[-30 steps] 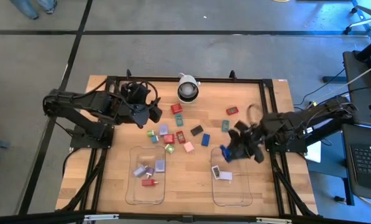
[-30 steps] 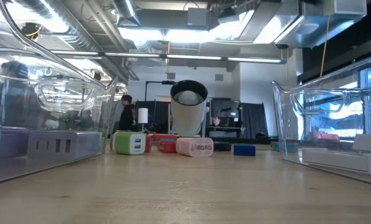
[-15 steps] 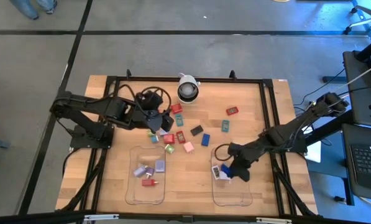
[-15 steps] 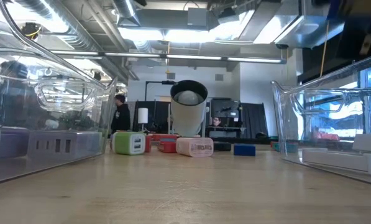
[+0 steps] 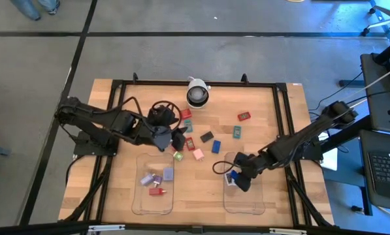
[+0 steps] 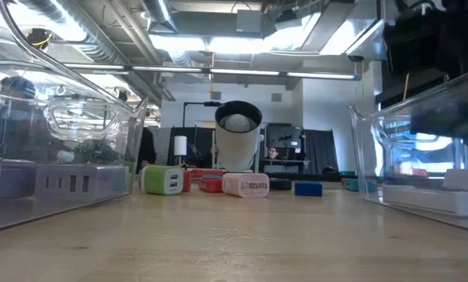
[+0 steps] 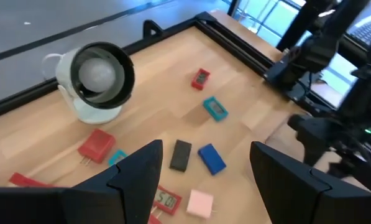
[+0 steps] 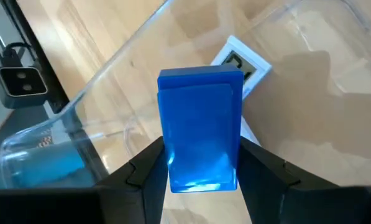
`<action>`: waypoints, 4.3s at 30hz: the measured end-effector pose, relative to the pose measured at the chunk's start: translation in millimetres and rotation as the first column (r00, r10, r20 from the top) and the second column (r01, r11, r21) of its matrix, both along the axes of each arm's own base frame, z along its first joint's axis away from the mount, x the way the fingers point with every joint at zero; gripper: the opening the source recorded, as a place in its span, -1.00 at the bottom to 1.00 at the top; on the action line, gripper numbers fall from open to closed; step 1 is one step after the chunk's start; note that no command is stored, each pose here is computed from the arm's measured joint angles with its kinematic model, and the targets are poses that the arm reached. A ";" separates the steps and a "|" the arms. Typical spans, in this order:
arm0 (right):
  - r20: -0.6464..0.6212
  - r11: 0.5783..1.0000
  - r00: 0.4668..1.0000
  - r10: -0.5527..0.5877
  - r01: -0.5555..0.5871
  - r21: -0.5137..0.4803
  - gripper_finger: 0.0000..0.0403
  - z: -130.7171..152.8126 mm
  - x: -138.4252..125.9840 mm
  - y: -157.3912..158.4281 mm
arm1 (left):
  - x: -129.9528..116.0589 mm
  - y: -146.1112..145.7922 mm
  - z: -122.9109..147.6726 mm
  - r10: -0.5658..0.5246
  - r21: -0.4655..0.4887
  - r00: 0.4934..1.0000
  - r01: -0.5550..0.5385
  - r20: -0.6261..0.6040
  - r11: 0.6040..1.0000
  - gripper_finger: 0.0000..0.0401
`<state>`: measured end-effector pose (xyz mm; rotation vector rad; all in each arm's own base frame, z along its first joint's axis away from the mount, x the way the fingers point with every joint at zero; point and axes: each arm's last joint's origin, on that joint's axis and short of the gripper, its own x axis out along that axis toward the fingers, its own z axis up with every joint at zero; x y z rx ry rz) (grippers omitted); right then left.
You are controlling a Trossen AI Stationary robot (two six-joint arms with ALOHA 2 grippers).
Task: Pick & Place Office items
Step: Put the right blue timer into the right transparent bin, then put the top right red timer into the right transparent bin
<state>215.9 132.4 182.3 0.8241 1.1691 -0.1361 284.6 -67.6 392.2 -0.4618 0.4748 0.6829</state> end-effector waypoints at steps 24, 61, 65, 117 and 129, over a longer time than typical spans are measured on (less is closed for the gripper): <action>0.072 0.997 0.997 0.025 -0.030 0.069 0.37 12.8 8.3 1.3 | -3.7 -12.8 0.3 -0.073 0.070 0.997 0.075 -0.035 0.995 0.19; -0.090 0.830 0.953 -0.288 0.202 -0.519 0.36 93.7 -8.6 -195.0 | -47.2 5.9 37.7 -0.148 0.377 0.981 0.185 -0.124 0.908 0.19; -0.160 0.853 0.972 -0.174 0.067 -0.518 0.40 84.7 -4.4 -205.7 | -46.6 8.3 37.7 -0.140 0.380 0.982 0.179 -0.128 0.908 0.19; -0.582 0.707 0.724 0.369 -0.626 -0.330 0.09 -45.3 32.8 -295.4 | -40.4 42.4 37.6 0.026 0.357 0.995 0.008 -0.093 0.934 0.19; -0.572 0.780 0.781 0.251 -0.514 -0.358 -0.29 -44.7 33.0 -295.5 | -40.1 41.8 37.2 0.004 0.341 0.995 0.029 -0.096 0.940 0.19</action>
